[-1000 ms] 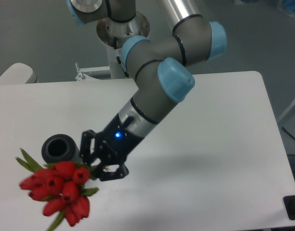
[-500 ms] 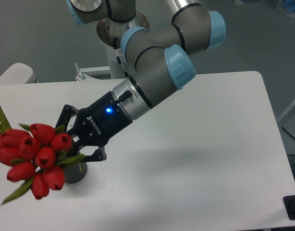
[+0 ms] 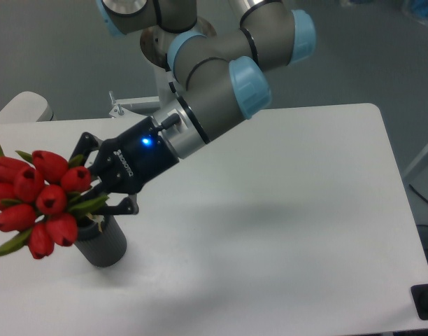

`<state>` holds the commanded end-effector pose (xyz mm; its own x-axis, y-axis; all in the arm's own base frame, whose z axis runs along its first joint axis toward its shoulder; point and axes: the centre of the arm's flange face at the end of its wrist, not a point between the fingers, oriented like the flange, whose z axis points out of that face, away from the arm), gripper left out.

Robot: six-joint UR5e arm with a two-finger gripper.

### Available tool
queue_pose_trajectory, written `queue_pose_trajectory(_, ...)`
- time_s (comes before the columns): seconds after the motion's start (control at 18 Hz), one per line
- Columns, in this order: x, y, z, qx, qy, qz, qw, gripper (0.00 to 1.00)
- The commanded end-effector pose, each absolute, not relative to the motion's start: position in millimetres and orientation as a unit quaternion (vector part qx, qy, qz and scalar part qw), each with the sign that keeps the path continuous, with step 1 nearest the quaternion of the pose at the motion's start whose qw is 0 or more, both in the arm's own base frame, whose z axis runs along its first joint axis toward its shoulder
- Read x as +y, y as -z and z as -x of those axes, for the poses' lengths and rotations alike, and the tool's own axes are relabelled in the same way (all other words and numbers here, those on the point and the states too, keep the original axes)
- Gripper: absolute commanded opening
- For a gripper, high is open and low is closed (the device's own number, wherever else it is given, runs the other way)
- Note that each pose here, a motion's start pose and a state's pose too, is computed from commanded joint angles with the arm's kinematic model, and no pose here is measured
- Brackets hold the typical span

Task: Insert the flowers into the vase
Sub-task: 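Raise the tulips and swing the stems over the vase opening, then lower the tulip stems down into the black vase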

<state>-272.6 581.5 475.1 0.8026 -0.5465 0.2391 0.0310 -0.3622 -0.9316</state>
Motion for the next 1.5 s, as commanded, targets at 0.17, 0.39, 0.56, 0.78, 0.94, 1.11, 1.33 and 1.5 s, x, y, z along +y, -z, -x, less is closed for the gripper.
queue_pose_trajectory(0.17, 584.2, -462.9, 257.1, 0.174, 0.272, 0.779, 0.538, 0.0)
queue_pose_trajectory(0.39, 583.8, -451.1, 243.8, 0.18, 0.277, 0.777, 0.536, 0.0)
queue_pose_trajectory(0.56, 586.7, -450.5, 240.4, 0.19, 0.271, 0.774, 0.54, 0.01)
queue_pose_trajectory(0.78, 588.4, -442.8, 240.8, 0.201, 0.264, 0.772, 0.542, 0.03)
queue_pose_trajectory(0.94, 584.8, -426.8, 240.0, 0.219, 0.254, 0.768, 0.545, 0.04)
queue_pose_trajectory(1.11, 579.5, -409.2, 238.7, 0.232, 0.247, 0.766, 0.546, 0.04)
queue_pose_trajectory(1.33, 580.8, -396.3, 241.5, 0.228, 0.251, 0.769, 0.541, 0.05)
queue_pose_trajectory(1.5, 584.1, -375.5, 244.8, 0.234, 0.251, 0.771, 0.537, 0.06)
